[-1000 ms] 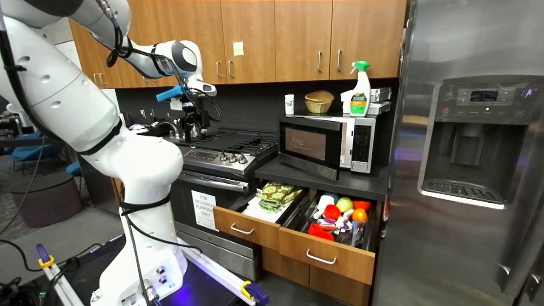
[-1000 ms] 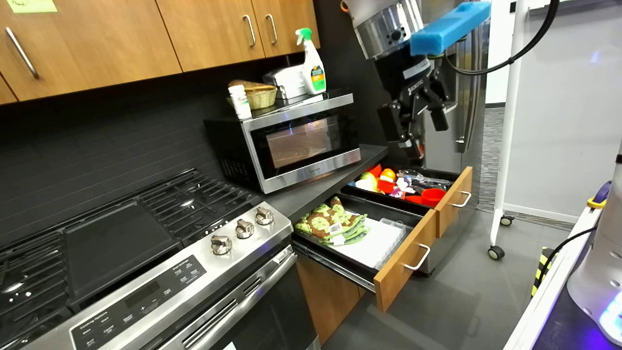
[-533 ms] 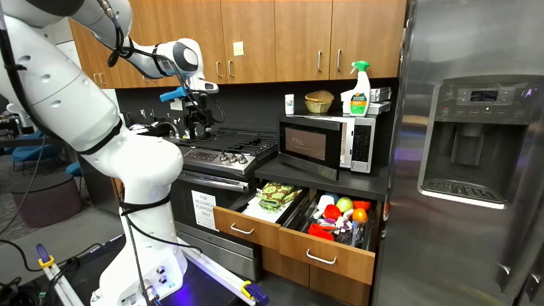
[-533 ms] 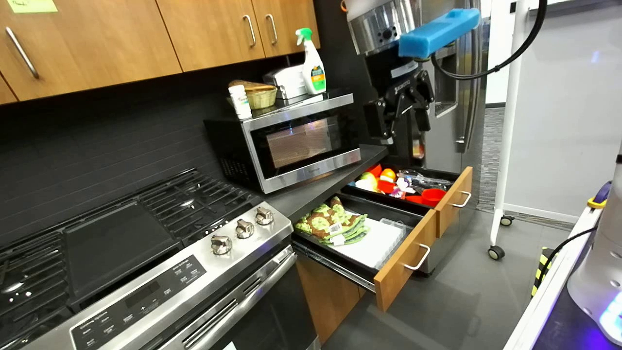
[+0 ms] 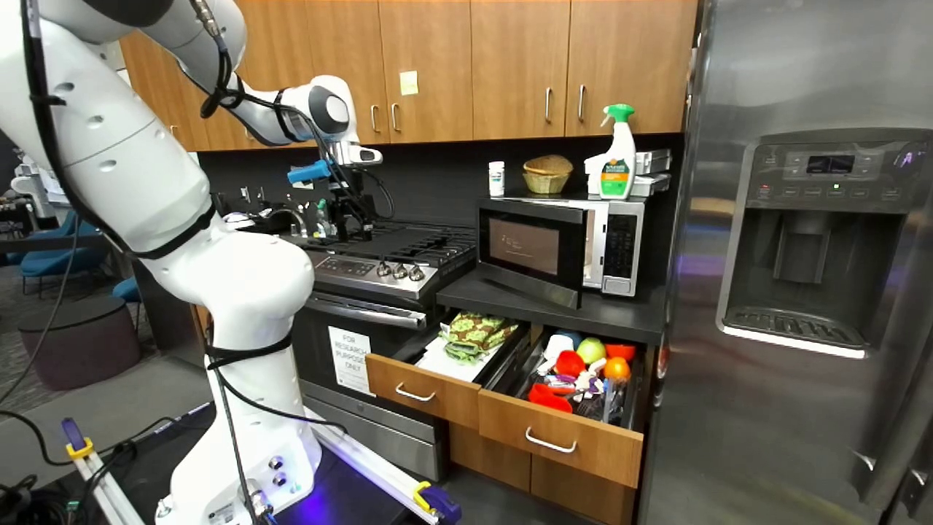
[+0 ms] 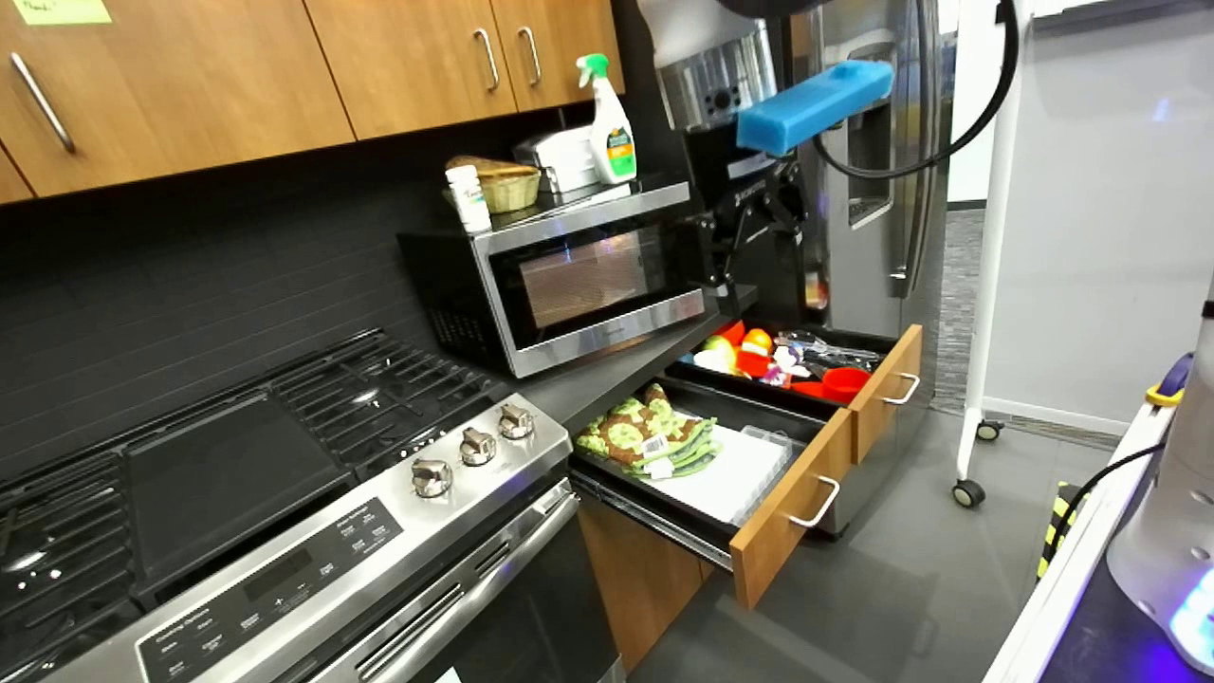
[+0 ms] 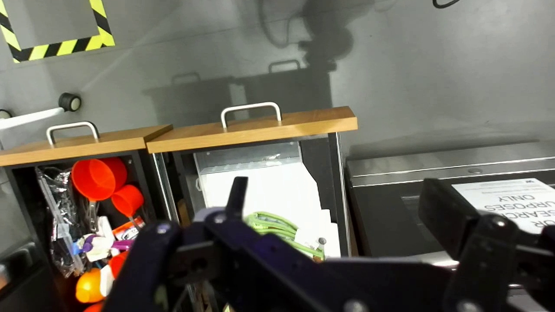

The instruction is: Take the oven knits out of the drawer

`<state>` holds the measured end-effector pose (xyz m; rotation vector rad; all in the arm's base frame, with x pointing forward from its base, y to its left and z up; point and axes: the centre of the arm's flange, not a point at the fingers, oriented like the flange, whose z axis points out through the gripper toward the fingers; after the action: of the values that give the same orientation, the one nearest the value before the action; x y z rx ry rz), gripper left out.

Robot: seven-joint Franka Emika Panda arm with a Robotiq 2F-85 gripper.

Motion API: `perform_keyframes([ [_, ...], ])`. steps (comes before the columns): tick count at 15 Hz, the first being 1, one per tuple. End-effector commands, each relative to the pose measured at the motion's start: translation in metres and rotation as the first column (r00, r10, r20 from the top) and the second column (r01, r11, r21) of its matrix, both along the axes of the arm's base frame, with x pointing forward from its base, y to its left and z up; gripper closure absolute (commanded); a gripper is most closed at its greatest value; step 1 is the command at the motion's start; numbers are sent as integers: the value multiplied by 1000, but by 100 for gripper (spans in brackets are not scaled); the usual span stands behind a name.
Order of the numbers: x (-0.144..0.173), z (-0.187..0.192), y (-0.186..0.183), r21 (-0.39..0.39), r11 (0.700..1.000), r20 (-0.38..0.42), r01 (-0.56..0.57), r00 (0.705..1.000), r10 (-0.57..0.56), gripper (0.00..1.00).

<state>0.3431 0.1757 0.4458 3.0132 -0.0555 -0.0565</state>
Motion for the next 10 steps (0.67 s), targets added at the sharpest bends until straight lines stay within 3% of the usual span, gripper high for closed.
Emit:
perform_keyframes([
  [1, 24, -10, 8, -12, 999, 14, 46, 999, -46, 0],
  [6, 41, -30, 10, -33, 990, 18, 135, 991, -134, 0],
  [10, 53, -43, 13, -36, 966, -3, 257, 966, -257, 0],
])
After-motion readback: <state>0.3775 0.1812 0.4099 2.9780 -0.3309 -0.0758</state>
